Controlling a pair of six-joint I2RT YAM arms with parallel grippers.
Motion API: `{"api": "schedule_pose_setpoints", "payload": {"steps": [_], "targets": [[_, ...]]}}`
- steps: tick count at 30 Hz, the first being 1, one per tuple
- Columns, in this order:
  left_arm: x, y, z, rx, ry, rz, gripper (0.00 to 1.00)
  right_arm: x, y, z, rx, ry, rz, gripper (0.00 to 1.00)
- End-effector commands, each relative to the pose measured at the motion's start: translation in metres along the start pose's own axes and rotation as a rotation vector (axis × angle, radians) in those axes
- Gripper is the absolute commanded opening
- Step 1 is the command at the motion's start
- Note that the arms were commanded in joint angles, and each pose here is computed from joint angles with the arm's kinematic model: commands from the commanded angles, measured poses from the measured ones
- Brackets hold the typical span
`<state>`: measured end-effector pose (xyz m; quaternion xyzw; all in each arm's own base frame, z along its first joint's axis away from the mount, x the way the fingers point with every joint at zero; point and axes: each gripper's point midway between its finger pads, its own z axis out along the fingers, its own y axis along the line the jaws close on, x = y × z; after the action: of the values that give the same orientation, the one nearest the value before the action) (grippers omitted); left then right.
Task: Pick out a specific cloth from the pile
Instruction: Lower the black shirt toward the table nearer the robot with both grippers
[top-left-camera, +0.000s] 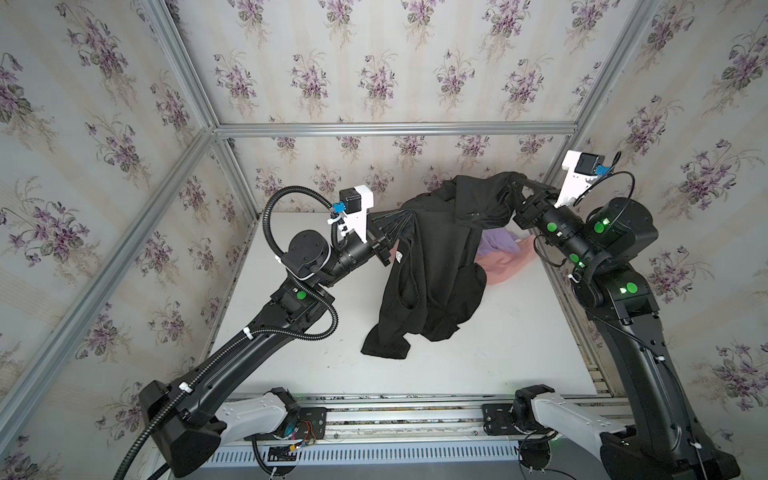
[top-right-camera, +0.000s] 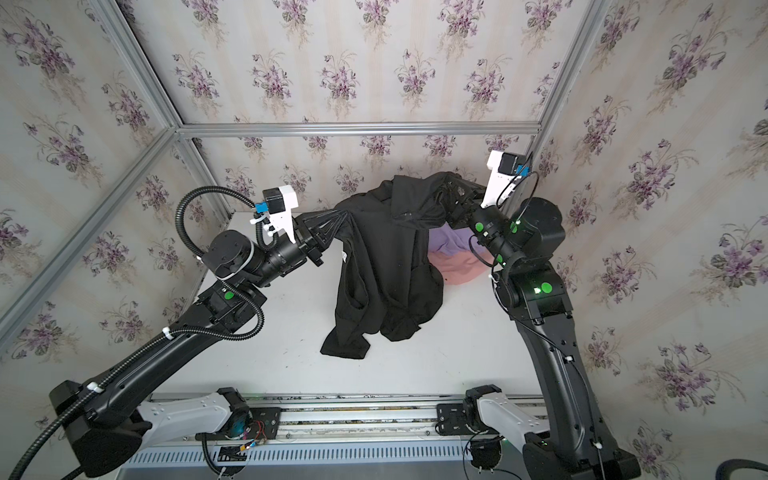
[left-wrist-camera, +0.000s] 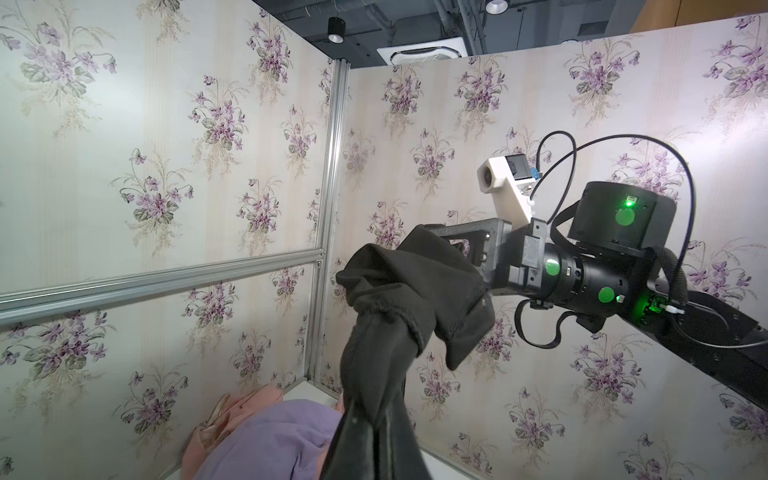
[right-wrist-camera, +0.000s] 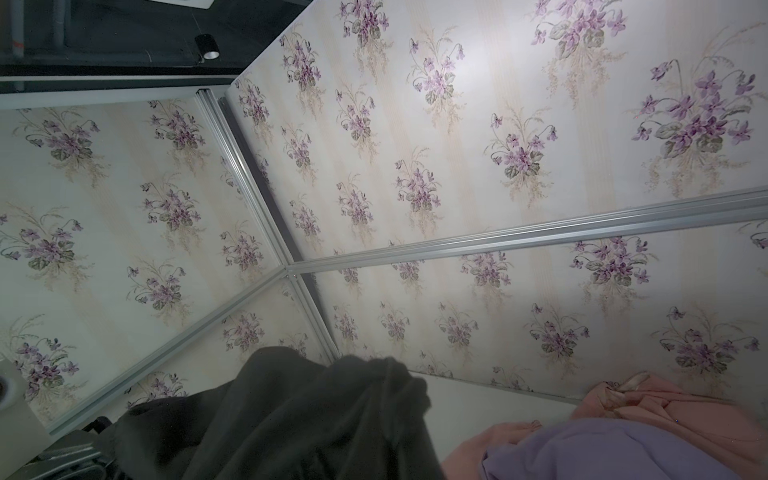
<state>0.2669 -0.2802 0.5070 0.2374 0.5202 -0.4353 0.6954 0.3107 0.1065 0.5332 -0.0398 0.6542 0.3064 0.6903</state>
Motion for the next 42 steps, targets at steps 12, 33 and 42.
{"api": "schedule_pose_setpoints", "payload": {"steps": [12, 33, 42], "targets": [[0.042, -0.006, -0.054, -0.013, 0.066, -0.057, 0.00, 0.048, 0.005, -0.046, 0.000, 0.135, 0.028, 0.00], [0.167, 0.025, -0.125, -0.210, 0.267, -0.237, 0.00, 0.171, -0.039, -0.044, 0.087, 0.403, 0.173, 0.00], [0.216, 0.060, -0.153, -0.436, 0.394, -0.246, 0.00, 0.204, -0.057, -0.027, 0.111, 0.467, 0.187, 0.00]]}}
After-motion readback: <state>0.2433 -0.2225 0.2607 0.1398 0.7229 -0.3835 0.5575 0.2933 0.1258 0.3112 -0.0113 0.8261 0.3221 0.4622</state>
